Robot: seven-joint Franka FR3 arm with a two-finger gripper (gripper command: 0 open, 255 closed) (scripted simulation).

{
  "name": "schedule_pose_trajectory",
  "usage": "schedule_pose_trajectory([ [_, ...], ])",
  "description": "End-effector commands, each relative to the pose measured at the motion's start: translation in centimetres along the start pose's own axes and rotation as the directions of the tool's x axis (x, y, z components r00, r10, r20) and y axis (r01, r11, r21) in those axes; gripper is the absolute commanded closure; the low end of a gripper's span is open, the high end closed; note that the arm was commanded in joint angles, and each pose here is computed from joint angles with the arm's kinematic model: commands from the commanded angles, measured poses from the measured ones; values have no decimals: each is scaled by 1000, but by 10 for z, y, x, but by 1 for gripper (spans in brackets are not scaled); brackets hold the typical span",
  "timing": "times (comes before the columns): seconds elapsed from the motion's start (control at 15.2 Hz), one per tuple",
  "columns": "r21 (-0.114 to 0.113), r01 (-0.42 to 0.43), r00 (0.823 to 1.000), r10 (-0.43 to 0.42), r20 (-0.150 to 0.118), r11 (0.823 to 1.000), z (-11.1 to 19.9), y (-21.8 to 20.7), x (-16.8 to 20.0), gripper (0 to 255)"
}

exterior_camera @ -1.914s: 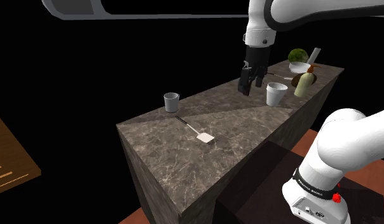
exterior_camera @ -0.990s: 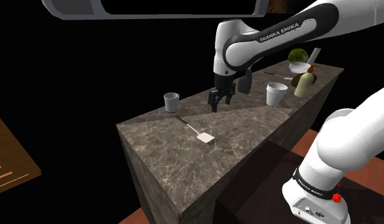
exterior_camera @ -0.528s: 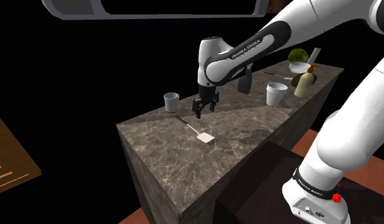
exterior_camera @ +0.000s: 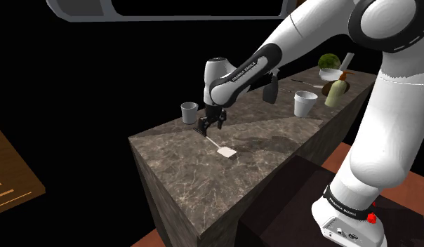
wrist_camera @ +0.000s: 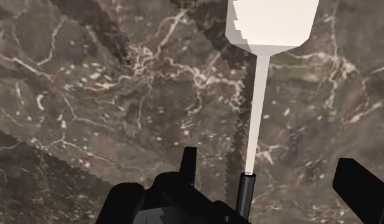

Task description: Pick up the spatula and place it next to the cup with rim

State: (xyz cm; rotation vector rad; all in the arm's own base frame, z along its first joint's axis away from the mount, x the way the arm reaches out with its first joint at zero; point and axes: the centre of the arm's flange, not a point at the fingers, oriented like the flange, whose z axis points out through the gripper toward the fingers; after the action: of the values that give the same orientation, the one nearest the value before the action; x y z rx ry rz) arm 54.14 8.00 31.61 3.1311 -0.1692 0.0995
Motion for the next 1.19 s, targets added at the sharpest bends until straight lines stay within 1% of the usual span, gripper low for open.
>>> schedule_pose_trajectory([
  [0.0, 1, -1, 1000, 1, -3, 1000, 11, -3, 2, 0],
  [0.4, 1, -1, 1000, 1, -3, 1000, 41, -3, 2, 0],
  [0.86, 1, -1, 1000, 1, -3, 1000, 40, -3, 2, 0],
  [0.92, 1, -1, 1000, 1, -3, 1000, 40, -3, 2, 255],
  [1.12, 1, -1, 1000, 1, -3, 1000, 40, -3, 2, 255],
])
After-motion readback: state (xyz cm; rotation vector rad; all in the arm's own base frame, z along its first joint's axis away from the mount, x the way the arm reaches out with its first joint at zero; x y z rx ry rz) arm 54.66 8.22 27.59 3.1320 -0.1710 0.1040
